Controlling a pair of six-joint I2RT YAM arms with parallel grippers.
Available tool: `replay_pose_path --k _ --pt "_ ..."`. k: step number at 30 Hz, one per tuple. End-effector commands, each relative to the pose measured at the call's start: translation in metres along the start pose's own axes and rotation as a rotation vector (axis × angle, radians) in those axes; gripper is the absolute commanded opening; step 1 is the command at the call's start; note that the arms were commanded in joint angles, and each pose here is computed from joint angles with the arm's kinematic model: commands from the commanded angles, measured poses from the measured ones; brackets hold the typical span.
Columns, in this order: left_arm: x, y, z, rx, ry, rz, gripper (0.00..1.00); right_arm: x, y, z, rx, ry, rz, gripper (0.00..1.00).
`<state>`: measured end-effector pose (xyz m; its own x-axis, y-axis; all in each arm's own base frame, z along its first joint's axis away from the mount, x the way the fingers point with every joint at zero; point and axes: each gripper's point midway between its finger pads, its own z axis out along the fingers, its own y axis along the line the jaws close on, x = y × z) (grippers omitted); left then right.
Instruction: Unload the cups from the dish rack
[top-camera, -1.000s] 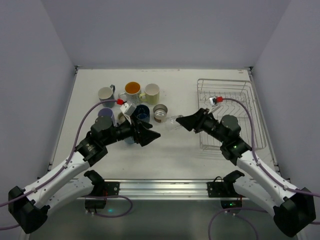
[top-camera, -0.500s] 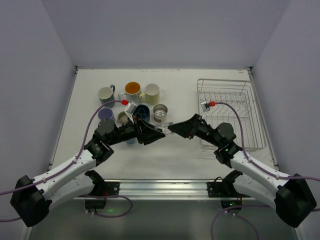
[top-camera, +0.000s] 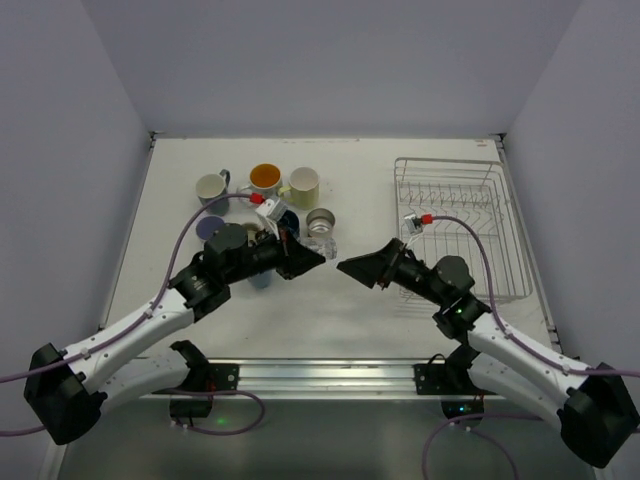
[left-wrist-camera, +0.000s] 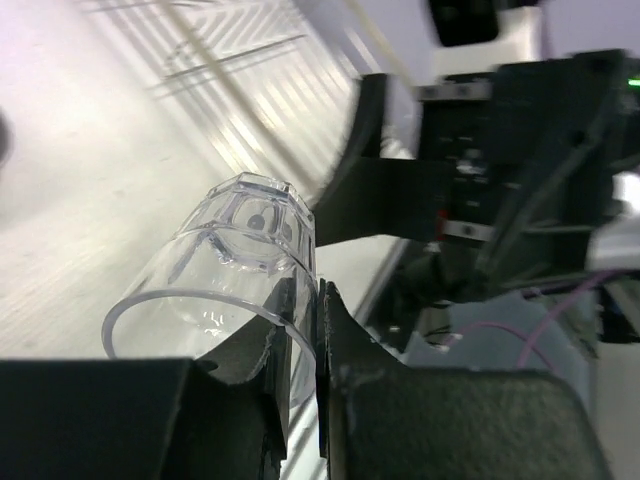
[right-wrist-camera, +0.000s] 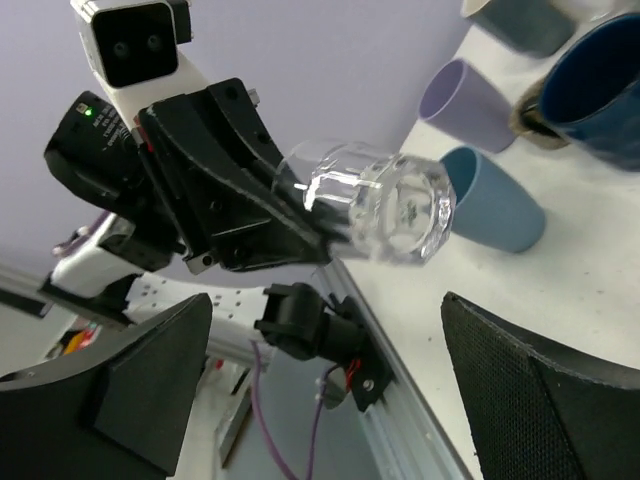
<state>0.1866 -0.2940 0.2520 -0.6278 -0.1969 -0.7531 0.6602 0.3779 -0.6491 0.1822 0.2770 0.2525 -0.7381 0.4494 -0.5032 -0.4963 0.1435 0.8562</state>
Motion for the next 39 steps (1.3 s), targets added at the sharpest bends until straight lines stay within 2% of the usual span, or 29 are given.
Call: replay_pose_path --k 1,3,4,5,8,10,11,20,26,27,31,32,34,39 --pt "0.007 0.053 -0.011 -0.304 0.115 0.123 0.00 -0.018 -0.014 -0.017 0.155 -0.095 -0.119 0.99" --pt "0.020 0.075 -0.015 -0.405 0.217 0.153 0.00 -0.014 -0.034 -0.033 0.265 -0.099 -0.156 0.99" --pt "0.020 0.077 -0.014 -0.429 0.241 0.165 0.00 -0.026 -0.028 -0.044 0.276 -0.166 -0.197 0.99" --pt "0.023 0.083 -0.014 -0.455 0.267 0.175 0.00 -0.022 -0.040 -0.054 0.338 -0.158 -0.198 0.99" --pt "0.040 0.108 -0.010 -0.559 0.375 0.202 0.00 -0.027 -0.041 -0.077 0.390 -0.213 -0.239 0.99" --pt "0.037 0.113 -0.005 -0.593 0.398 0.236 0.00 -0.029 -0.040 -0.086 0.403 -0.231 -0.252 0.99" --pt "0.050 0.122 -0.004 -0.618 0.461 0.247 0.00 -0.031 -0.041 -0.092 0.420 -0.244 -0.257 0.99" --pt "0.071 0.161 0.006 -0.792 0.619 0.342 0.00 -0.027 -0.045 -0.096 0.440 -0.229 -0.261 0.99" --pt "0.093 0.176 0.006 -0.829 0.714 0.337 0.00 -0.030 -0.035 -0.097 0.402 -0.249 -0.274 0.99" --pt "0.094 0.177 0.007 -0.832 0.717 0.339 0.02 -0.032 -0.032 -0.097 0.395 -0.258 -0.277 0.99" --pt "0.092 0.181 0.006 -0.861 0.724 0.349 0.19 -0.036 -0.023 -0.100 0.372 -0.280 -0.284 0.99" --pt "0.091 0.181 0.007 -0.863 0.724 0.352 0.27 -0.037 -0.020 -0.100 0.371 -0.281 -0.286 0.99" --pt "0.090 0.181 0.007 -0.869 0.726 0.352 0.35 -0.037 -0.020 -0.102 0.378 -0.277 -0.289 0.99" --pt "0.075 0.174 0.010 -0.873 0.691 0.362 0.50 -0.044 -0.009 -0.105 0.372 -0.290 -0.303 0.99"
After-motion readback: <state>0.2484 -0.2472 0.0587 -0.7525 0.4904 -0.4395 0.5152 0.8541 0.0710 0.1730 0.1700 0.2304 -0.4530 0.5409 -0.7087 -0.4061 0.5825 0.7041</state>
